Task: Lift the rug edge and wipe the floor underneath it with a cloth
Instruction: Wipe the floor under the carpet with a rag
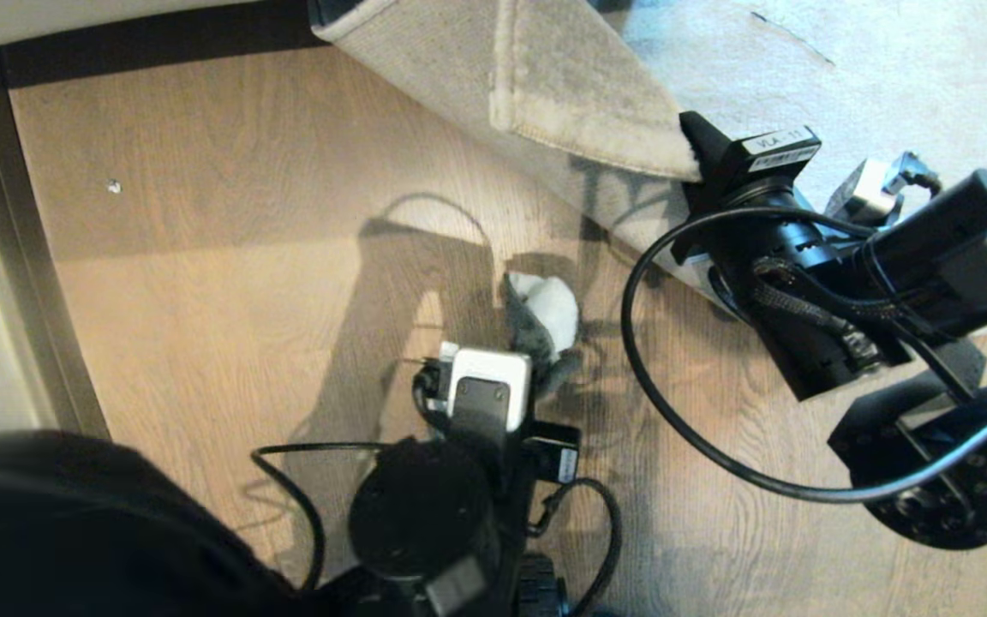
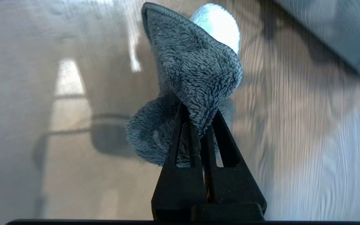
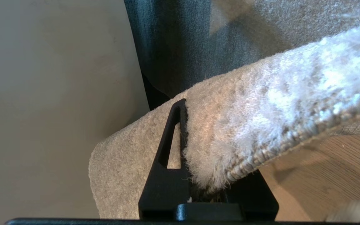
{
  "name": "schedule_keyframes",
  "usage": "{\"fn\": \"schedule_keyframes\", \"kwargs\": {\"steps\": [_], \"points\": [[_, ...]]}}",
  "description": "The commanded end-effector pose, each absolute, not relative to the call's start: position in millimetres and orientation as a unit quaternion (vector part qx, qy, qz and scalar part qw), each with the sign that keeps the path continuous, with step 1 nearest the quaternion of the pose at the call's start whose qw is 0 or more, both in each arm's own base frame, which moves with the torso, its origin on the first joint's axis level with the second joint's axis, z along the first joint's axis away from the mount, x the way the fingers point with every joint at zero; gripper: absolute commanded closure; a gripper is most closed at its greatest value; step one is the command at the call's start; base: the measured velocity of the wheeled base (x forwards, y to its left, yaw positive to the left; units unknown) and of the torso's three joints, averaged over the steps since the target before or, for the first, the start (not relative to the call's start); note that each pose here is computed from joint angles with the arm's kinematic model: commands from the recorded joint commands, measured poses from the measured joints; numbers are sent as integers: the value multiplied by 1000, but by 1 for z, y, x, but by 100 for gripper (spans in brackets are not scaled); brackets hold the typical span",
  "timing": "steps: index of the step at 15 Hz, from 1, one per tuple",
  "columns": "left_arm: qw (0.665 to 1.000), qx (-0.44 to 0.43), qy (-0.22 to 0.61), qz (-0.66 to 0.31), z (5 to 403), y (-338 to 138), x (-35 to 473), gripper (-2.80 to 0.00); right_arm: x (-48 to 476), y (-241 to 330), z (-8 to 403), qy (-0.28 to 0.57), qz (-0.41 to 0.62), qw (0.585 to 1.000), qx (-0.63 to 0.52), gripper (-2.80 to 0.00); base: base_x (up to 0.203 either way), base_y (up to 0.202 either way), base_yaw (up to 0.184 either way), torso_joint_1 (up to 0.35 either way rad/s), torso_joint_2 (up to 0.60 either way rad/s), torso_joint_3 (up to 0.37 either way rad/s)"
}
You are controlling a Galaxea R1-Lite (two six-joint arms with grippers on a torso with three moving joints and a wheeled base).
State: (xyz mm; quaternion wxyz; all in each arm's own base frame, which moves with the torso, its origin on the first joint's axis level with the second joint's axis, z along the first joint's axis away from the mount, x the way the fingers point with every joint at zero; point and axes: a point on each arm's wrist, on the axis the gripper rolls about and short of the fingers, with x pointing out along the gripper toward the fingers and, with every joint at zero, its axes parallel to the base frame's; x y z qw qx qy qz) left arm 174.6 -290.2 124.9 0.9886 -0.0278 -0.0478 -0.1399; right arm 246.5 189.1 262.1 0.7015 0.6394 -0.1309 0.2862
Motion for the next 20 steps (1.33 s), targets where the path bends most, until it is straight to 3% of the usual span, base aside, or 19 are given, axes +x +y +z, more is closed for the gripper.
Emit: {"fn": "schedule_keyframes", "kwargs": {"steps": [1, 5, 10, 15, 20], "points": [[990, -49, -66, -111, 108, -315, 209, 0, 245, 188, 264, -144, 294, 689, 646, 0, 0, 0, 0, 0, 0, 0], [995, -51, -87, -14, 106, -286, 281, 0, 247, 190, 262, -142, 292, 691, 645, 0, 0, 0, 0, 0, 0, 0], [991, -48, -111, 63, 119, -216, 336, 0, 248, 191, 261, -140, 293, 691, 646, 0, 0, 0, 0, 0, 0, 0], [985, -50, -128, 108, 148, -165, 332, 0, 249, 191, 259, -138, 292, 692, 646, 0, 0, 0, 0, 0, 0, 0], [983, -39, -102, 144, 158, -113, 286, 0, 251, 193, 257, -136, 291, 693, 645, 0, 0, 0, 0, 0, 0, 0]]}}
